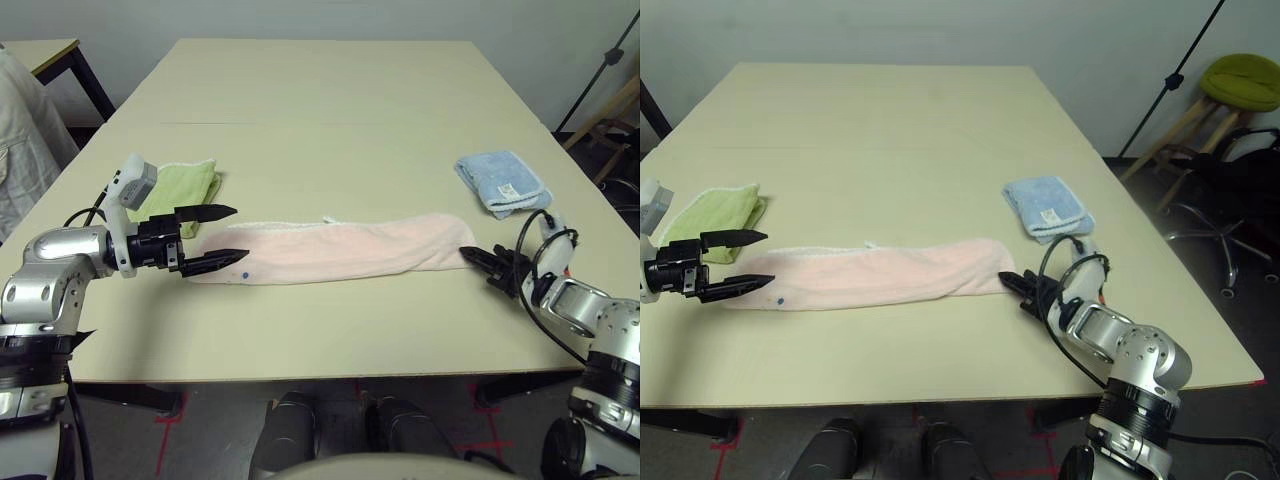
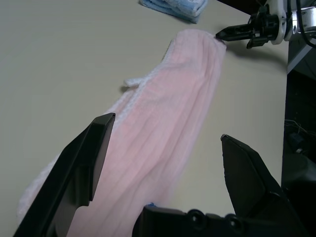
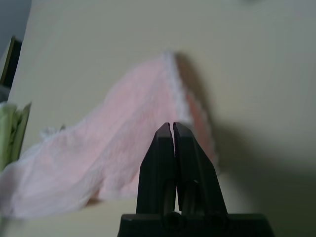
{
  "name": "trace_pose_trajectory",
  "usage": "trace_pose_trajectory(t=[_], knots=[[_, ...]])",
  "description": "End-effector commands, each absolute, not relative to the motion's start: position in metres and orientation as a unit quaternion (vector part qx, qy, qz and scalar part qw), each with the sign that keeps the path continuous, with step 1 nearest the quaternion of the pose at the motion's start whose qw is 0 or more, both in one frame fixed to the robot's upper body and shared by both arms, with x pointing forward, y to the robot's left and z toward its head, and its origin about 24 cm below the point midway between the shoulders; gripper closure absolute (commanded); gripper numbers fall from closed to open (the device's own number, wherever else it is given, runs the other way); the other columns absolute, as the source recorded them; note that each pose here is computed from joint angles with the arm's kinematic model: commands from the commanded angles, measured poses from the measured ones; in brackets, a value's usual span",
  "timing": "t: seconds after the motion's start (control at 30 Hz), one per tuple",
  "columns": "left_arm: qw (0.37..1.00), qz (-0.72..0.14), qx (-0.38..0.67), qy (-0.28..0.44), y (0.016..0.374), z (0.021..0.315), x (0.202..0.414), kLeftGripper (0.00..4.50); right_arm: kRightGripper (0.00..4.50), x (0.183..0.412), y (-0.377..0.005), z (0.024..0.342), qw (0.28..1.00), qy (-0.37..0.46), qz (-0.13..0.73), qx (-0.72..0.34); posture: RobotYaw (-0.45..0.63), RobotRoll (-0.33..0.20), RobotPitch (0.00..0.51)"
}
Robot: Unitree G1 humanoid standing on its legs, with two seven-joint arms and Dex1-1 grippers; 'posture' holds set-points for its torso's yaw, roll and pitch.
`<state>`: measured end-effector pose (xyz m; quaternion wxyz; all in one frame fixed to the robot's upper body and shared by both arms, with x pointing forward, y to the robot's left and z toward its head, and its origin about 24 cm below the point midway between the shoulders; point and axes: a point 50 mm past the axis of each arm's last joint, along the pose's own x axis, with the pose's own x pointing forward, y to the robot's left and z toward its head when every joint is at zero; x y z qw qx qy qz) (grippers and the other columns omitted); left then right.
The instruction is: Fold the towel and set it aside.
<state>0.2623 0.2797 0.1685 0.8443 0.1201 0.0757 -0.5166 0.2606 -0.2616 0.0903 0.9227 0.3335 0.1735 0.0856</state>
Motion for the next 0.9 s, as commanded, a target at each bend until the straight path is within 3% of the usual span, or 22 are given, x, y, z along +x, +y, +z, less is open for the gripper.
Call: trace_pose_trajectory(t=[0.03,0.33,0.37,0.47,0.77,0.8,0.9], knots=[[0.841,-0.523,0.116,0.084,0.277,0.164,0.265,0.00,4.47,0.253,-0.272,0.092,0.933,0.135,0.050,0.330,0.09,0.000,0.097],[0.838,-0.527,0.111,0.090,0.278,0.166,0.270,0.00,4.47,0.234,-0.268,0.100,0.917,0.138,0.088,0.363,0.07,0.000,0.106],[0.838,-0.526,0.113,0.091,0.278,0.166,0.270,0.00,4.32,0.229,-0.269,0.102,0.915,0.146,0.098,0.362,0.07,0.000,0.107],[0.838,-0.525,0.112,0.095,0.280,0.165,0.270,0.00,3.58,0.216,-0.275,0.112,0.907,0.162,0.127,0.368,0.07,0.000,0.109],[0.836,-0.530,0.109,0.097,0.278,0.162,0.272,0.00,0.29,0.204,-0.274,0.123,0.879,0.233,0.163,0.384,0.07,0.000,0.124],[0.835,-0.531,0.109,0.098,0.277,0.162,0.272,0.00,0.04,0.205,-0.273,0.122,0.876,0.235,0.160,0.390,0.07,0.000,0.124],[0.834,-0.532,0.107,0.099,0.276,0.162,0.271,0.00,0.04,0.204,-0.268,0.121,0.863,0.250,0.163,0.409,0.08,0.000,0.127]])
